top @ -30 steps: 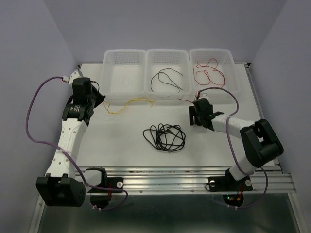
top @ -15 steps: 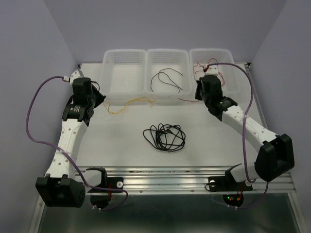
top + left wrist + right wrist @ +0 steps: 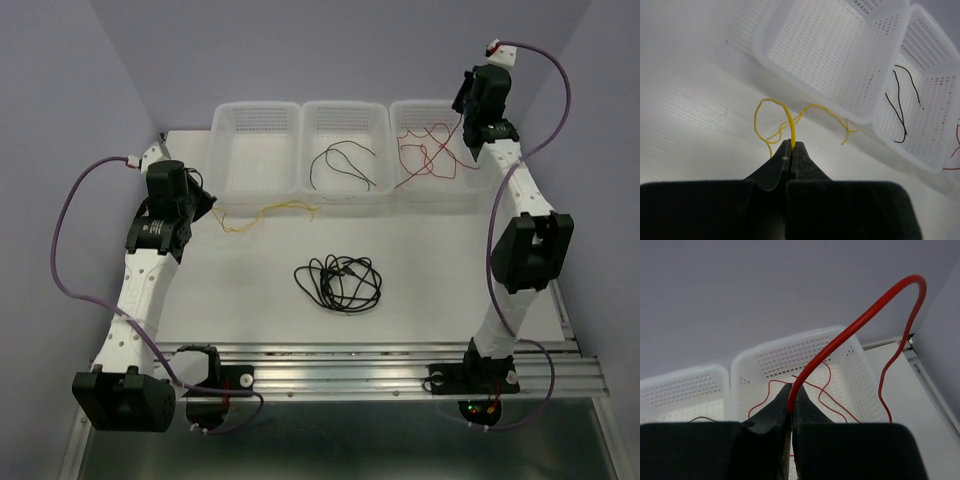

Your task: Untangle the cables

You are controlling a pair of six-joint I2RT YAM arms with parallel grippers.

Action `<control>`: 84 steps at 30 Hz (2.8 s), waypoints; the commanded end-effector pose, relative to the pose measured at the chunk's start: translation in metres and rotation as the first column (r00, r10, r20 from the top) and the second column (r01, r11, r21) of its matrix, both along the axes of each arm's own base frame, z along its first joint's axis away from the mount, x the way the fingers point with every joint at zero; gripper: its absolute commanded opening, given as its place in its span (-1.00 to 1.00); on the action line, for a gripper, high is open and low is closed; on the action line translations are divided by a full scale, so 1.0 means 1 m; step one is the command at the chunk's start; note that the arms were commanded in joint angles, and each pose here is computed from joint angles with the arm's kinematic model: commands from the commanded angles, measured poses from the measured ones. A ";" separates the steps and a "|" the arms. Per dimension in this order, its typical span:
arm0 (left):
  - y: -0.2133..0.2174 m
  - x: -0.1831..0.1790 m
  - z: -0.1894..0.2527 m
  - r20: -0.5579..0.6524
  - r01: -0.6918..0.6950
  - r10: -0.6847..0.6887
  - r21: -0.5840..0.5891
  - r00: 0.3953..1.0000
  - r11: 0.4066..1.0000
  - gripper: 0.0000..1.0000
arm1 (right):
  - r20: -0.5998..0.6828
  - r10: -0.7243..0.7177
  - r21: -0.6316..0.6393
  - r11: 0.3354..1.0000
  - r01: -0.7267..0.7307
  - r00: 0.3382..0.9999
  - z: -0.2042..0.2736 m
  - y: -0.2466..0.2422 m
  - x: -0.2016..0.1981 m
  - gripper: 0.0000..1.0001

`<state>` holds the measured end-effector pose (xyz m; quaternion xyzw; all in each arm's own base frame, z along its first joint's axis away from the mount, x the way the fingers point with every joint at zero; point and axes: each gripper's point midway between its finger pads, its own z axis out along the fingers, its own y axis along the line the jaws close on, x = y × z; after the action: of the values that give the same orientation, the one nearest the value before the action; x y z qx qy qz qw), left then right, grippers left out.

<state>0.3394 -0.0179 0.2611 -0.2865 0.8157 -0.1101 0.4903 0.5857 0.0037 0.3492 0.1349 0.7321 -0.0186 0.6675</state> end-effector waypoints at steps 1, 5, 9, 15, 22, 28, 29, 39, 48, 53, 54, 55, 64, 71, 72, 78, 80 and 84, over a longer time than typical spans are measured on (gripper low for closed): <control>0.000 0.004 0.018 0.069 0.006 -0.007 0.015 0.998 1.000 -1.00 | 0.027 0.062 0.010 0.998 -0.062 0.998 -0.005 0.000 0.036 -0.99; 0.000 0.006 0.021 0.073 0.007 -0.008 0.014 0.997 1.000 -1.00 | -0.035 0.068 0.016 0.998 -0.067 0.997 -0.048 0.003 0.057 -0.99; -0.001 0.007 0.029 0.088 0.010 -0.011 0.010 0.996 1.000 -1.00 | -0.109 0.052 0.013 0.999 -0.051 0.993 -0.099 -0.004 0.076 -0.99; -0.001 0.006 0.039 0.097 0.010 -0.010 0.008 0.995 1.000 -1.00 | -0.220 0.036 0.015 0.999 -0.034 0.975 -0.160 -0.005 0.091 -0.92; -0.005 0.005 0.050 0.118 0.029 -0.028 -0.002 0.993 1.000 -1.00 | -0.356 -0.016 -0.060 0.998 -0.005 0.934 -0.198 -0.018 0.074 -0.13; -0.007 0.006 0.073 0.157 0.040 -0.039 -0.003 0.987 0.999 -1.00 | -0.365 -0.028 -0.049 0.999 0.011 0.930 -0.166 -0.020 0.049 0.63; -0.007 0.006 0.077 0.168 0.042 -0.040 -0.005 0.985 0.999 -1.00 | -0.348 -0.010 -0.032 0.999 -0.001 0.937 -0.148 -0.017 0.044 0.75; -0.026 0.015 0.176 0.378 0.158 -0.151 0.011 0.913 0.987 -1.00 | -0.330 0.125 0.084 0.991 -0.102 0.936 -0.096 0.008 -0.012 1.00; -0.042 0.046 0.312 0.658 0.224 -0.202 0.052 0.725 0.973 -1.00 | -0.122 0.447 0.268 0.875 -0.404 0.886 -0.057 0.071 -0.085 1.00; -0.059 0.109 0.367 0.753 0.289 -0.250 0.083 0.608 0.954 -1.00 | -0.062 0.478 0.289 0.849 -0.442 0.876 -0.061 0.078 -0.118 1.00; -0.060 0.113 0.375 0.769 0.292 -0.248 0.084 0.589 0.953 -1.00 | -0.061 0.481 0.286 0.848 -0.446 0.875 -0.062 0.078 -0.120 1.00; -0.061 0.120 0.378 0.776 0.292 -0.246 0.084 0.580 0.953 -1.00 | -0.060 0.491 0.287 0.842 -0.456 0.869 -0.061 0.080 -0.124 1.00; -0.071 0.197 0.329 0.790 0.316 -0.235 0.055 0.567 0.947 -1.00 | -0.067 0.486 0.266 0.850 -0.454 0.871 -0.073 0.077 -0.128 1.00; -0.061 0.269 0.189 0.579 0.226 -0.187 0.005 0.794 0.974 -1.00 | -0.128 0.485 0.289 0.852 -0.436 0.865 -0.101 0.077 -0.138 1.00; -0.060 0.275 0.161 0.533 0.218 -0.186 0.004 0.825 0.976 -1.00 | -0.135 0.481 0.294 0.854 -0.429 0.866 -0.104 0.076 -0.139 1.00; -0.058 0.288 0.073 0.381 0.170 -0.159 0.006 0.911 0.985 -1.00 | -0.152 0.483 0.325 0.848 -0.418 0.862 -0.117 0.077 -0.148 1.00; -0.054 0.289 0.049 0.323 0.115 -0.115 0.020 0.939 0.993 -1.00 | -0.154 0.476 0.326 0.852 -0.410 0.866 -0.119 0.076 -0.151 1.00; -0.059 0.285 -0.002 0.170 0.084 -0.094 0.066 0.981 0.994 -1.00 | -0.155 0.460 0.330 0.858 -0.393 0.874 -0.120 0.073 -0.162 1.00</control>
<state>0.6277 -0.0741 0.2491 -0.2265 0.7864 -0.1756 0.5472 0.4284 0.0801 0.2017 0.0596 0.8337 0.2211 0.5025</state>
